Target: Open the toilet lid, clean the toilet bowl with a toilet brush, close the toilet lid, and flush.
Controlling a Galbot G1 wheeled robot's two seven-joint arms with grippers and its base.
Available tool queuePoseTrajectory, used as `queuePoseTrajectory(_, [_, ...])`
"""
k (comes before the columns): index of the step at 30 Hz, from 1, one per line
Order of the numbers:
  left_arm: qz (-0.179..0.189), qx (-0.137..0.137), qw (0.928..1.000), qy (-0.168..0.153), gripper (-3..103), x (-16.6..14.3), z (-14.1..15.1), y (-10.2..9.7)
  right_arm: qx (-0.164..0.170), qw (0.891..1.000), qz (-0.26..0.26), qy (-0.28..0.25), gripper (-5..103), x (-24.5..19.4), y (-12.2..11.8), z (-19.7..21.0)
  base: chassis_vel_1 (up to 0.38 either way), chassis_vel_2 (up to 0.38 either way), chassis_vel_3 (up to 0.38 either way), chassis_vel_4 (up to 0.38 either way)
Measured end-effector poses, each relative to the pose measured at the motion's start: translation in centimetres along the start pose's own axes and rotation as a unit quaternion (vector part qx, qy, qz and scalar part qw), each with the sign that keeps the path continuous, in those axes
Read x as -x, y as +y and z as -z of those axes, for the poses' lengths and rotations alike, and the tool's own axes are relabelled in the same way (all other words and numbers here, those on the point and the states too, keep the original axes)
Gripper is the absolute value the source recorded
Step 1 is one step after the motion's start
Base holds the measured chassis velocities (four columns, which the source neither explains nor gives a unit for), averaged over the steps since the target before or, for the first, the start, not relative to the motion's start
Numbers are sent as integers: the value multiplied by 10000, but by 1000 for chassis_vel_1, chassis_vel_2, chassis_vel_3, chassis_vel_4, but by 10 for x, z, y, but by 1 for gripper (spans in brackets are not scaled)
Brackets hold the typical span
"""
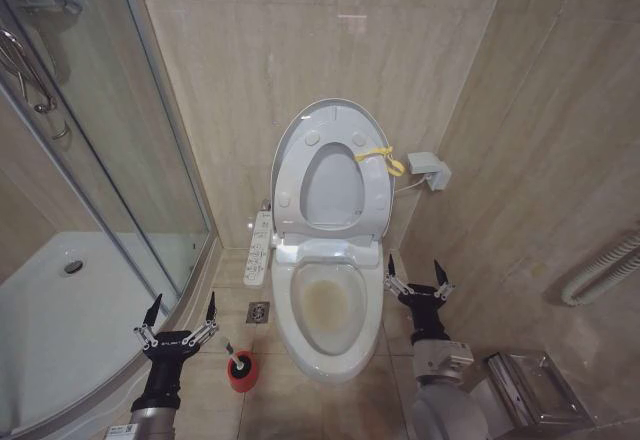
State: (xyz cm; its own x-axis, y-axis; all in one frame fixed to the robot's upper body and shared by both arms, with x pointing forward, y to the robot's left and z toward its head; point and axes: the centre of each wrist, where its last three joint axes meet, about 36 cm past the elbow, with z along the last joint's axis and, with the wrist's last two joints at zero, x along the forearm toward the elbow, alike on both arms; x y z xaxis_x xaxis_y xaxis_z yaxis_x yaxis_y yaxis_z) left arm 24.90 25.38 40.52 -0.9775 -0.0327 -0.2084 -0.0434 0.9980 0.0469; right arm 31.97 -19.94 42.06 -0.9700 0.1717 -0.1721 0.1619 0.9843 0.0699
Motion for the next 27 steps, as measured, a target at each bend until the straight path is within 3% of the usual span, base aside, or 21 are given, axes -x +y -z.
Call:
queuePoseTrajectory(11, [0,0,10000,0,100,0,0,0,-12,10000,-9,26,100,-3,-2,-2,0,0,0,0])
queuePoseTrajectory(18, [1,0,10000,0,100,0,0,0,-383,9981,-2,491,100,-68,-38,-32,0,0,0,0])
queuePoseTrajectory(21, [1,0,10000,0,100,0,0,0,-264,9987,132,426,100,-78,-38,-40,0,0,0,0])
queuePoseTrajectory(27, [0,0,10000,0,100,0,0,0,-6,9999,143,-26,100,-50,-25,-34,0,0,0,0])
